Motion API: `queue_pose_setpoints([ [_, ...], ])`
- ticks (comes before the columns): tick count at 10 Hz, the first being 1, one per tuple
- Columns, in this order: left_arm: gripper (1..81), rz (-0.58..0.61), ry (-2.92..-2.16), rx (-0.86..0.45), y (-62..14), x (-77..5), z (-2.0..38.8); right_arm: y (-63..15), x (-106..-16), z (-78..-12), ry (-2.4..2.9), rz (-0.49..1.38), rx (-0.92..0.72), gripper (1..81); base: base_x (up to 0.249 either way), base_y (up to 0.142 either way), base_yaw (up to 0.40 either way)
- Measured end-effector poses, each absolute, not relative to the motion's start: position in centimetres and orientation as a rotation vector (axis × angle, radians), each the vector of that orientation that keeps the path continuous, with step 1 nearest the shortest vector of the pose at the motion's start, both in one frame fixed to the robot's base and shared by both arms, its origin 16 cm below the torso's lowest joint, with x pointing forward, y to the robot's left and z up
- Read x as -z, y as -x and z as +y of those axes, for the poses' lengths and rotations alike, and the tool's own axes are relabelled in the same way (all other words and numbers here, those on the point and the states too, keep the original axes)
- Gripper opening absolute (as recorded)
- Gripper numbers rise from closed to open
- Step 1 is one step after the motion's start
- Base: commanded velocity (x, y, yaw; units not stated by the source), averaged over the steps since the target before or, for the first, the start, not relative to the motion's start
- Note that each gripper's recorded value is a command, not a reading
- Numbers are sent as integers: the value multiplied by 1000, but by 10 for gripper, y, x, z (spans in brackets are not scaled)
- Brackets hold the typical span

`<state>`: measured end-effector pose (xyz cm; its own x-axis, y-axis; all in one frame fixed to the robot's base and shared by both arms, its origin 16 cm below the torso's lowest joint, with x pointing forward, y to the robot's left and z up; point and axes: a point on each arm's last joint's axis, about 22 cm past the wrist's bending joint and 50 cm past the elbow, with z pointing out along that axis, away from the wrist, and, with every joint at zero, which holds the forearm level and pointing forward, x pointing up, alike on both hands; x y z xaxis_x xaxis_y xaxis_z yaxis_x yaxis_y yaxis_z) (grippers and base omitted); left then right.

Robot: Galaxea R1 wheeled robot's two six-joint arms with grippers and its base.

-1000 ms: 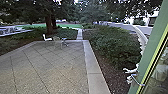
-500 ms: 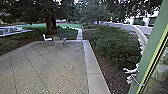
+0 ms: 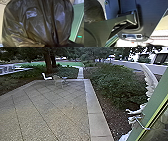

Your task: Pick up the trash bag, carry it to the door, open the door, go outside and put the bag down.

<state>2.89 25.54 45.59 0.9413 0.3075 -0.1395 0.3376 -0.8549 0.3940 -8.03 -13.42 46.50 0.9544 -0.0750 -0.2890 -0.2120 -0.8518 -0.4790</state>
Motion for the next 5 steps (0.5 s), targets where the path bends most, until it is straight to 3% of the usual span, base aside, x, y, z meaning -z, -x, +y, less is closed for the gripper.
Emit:
queue_pose_setpoints([
  [5, 10, 824, -2651, 171, -3, -459, 309, 92, -461, -119, 2547, 79, -525, 811, 0, 0, 0],
])
